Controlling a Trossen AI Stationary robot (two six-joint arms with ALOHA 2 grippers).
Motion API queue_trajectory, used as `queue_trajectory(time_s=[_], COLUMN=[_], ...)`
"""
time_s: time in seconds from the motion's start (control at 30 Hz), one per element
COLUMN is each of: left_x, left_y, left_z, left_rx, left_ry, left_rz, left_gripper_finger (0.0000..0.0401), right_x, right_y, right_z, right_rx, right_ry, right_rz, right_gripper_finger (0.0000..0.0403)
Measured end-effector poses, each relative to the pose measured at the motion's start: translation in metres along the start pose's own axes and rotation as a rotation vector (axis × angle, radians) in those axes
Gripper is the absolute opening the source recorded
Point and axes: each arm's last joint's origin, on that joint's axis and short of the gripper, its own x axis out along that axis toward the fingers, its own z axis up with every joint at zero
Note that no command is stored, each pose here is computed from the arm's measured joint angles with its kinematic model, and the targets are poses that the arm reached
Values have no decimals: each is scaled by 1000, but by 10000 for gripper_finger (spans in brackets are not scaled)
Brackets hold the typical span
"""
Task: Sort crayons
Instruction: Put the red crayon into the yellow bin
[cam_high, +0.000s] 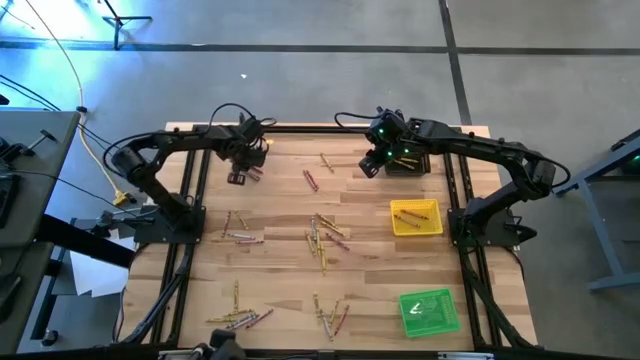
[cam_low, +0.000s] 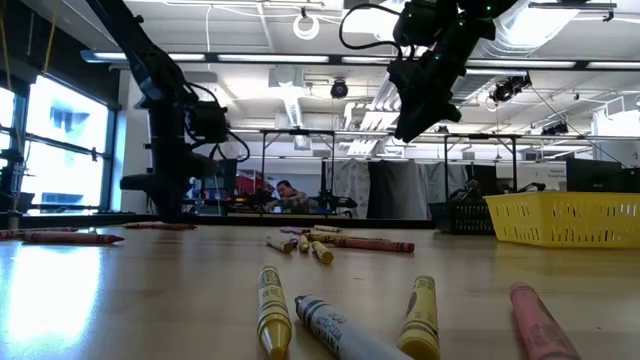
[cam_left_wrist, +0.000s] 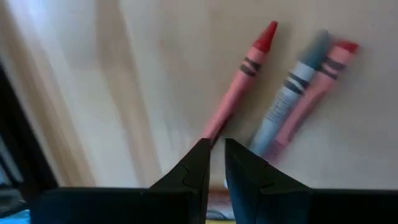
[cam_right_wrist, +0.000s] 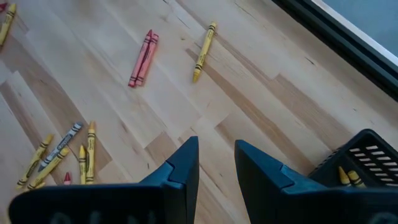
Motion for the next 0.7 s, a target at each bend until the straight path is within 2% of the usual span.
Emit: queue_trajectory(time_s=[0.17,0.37,0.53,0.7], left_x=[13,15,15,12], left_y=[1,-2,-2,1], left_z=[3,6,6,7], left_rx=[-19,10,-103,-243], left_ry=[27,50,41,41], left_rz=[-9,-20,-21,-25], left_gripper_finger=[36,36,32,4], right_x=[0,0,0,0], right_y=[0,0,0,0], right_z=[0,0,0,0], right_rx=[5,22,25,26], right_ry=[0,0,0,1], right_rz=[0,0,0,0], right_gripper_finger=[89,89,89,89])
